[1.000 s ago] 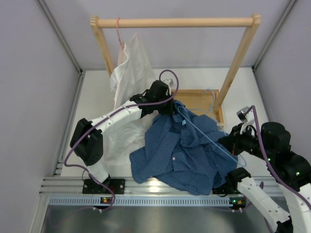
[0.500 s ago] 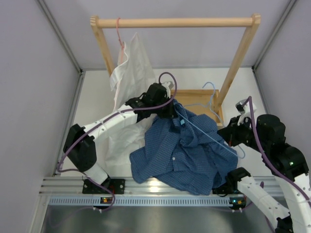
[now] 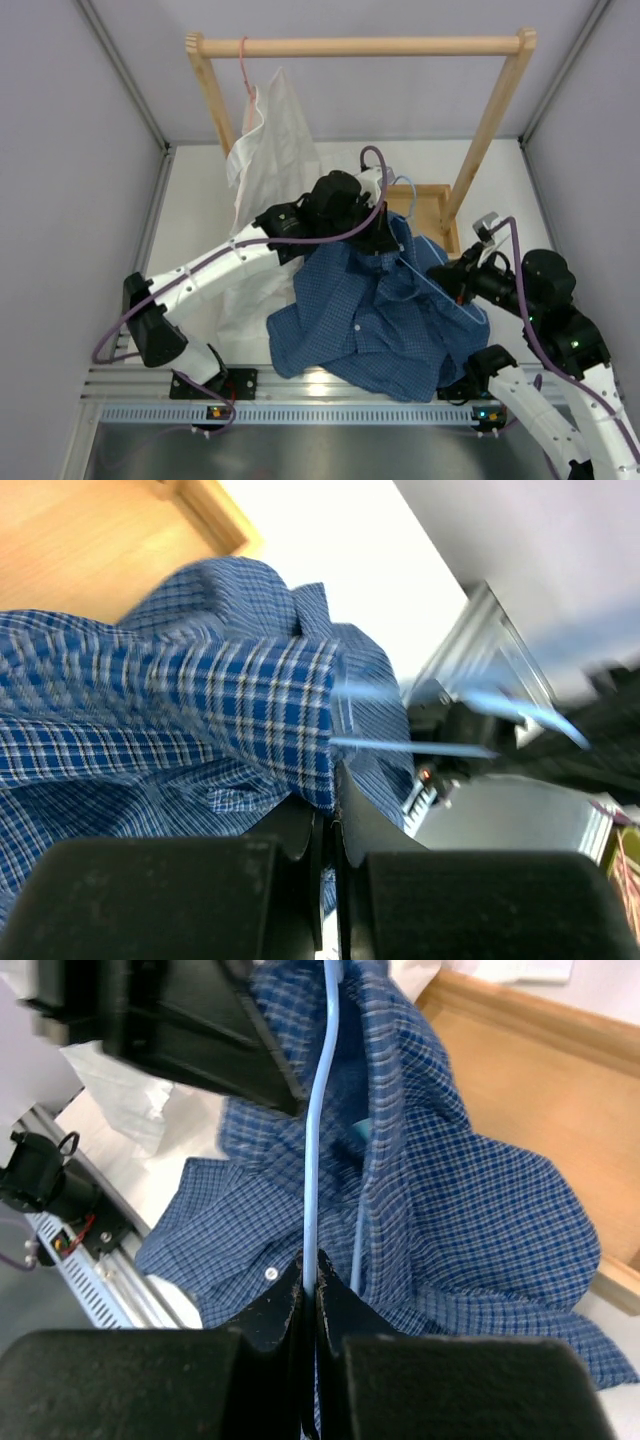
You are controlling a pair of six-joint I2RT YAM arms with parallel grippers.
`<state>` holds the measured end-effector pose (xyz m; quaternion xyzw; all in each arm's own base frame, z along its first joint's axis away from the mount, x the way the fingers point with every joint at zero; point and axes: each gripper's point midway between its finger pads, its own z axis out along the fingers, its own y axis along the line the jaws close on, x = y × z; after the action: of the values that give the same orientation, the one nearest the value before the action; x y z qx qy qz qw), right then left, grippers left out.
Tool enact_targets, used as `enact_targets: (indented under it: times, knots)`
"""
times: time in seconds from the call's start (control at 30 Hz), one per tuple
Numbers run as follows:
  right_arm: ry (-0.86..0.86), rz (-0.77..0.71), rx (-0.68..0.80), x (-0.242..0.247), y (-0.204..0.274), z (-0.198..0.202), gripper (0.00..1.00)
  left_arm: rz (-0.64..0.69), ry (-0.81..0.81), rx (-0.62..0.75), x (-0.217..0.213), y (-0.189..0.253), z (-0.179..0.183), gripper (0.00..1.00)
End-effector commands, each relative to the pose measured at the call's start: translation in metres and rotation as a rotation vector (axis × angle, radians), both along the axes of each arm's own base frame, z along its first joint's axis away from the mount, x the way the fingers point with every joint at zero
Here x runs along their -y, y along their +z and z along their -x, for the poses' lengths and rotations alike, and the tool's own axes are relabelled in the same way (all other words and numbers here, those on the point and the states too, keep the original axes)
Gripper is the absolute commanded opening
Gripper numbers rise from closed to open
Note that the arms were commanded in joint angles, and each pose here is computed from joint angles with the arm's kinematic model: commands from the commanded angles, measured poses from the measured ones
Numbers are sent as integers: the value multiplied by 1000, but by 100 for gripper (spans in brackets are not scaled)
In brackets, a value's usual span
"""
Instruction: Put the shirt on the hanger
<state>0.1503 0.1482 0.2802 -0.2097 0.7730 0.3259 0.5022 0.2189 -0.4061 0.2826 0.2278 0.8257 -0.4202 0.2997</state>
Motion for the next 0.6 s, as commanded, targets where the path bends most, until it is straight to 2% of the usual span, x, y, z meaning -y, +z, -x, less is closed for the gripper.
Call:
enact_targets:
  times: [0.0,0.13,0.23,0.33,0.43,0.57]
  knots:
    - [-41,-111,225,-2,44,-15,0,50,-49,90,-15,47,26,0]
    - [109,-176,234,-24,38,-3,0,38,-115,131,-16,56,48,0]
    - [240,-234,301,-36,50,16,0,-10,-138,147,-19,54,54,0]
    - [268,-233,366,-34,56,26,0,-83,-56,172,-32,52,41,0]
    - [259,-262,402,-34,60,27,0,-63,-60,181,-32,63,44,0]
    - [277,-338,353,-41,56,23,0,-28,-116,202,-15,79,64,0]
